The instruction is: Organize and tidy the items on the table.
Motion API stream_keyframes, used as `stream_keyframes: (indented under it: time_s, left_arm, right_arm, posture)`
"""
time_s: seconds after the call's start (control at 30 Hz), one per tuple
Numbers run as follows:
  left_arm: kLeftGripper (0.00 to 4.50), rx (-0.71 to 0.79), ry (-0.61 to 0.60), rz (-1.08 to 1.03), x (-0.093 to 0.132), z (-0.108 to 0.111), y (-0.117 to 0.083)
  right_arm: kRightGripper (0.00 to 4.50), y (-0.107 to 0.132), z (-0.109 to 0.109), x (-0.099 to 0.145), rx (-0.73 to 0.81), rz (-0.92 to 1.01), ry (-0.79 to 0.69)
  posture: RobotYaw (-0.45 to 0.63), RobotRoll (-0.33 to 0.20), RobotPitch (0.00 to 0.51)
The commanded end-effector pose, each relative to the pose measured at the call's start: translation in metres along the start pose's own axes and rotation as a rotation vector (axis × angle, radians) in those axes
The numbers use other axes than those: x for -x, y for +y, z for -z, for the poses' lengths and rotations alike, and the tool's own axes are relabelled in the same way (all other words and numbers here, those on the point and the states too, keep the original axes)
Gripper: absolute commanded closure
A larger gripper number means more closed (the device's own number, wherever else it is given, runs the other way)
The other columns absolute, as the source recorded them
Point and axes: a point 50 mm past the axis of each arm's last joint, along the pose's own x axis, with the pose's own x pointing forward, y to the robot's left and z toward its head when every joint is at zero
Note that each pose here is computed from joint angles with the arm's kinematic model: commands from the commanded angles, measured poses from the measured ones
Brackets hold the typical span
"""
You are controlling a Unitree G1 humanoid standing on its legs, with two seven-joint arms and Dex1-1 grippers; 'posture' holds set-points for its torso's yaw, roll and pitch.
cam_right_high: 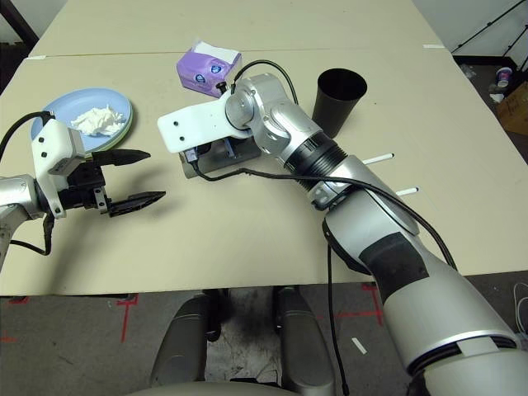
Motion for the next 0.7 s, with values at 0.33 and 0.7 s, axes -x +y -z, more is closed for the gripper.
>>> stream_keyframes:
  time_s: [0.33, 0.7]
  left_arm:
    - [0.0, -0.016, 0.0, 0.011, 0.0012, -0.0037, -0.0009]
    - [0.0, -0.017, -0.002, 0.008, 0.0017, -0.0029, -0.0008]
  right_arm:
    - [4.13, 0.0002, 0.004, -0.006, 0.009, -0.019, 0.058]
    - [4.13, 0.0029, -0.0012, -0.0075, 0.018, -0.038, 0.04]
  posture:
    - [0.04, 0.0, 0.238]
    - [0.05, 0.0, 0.237]
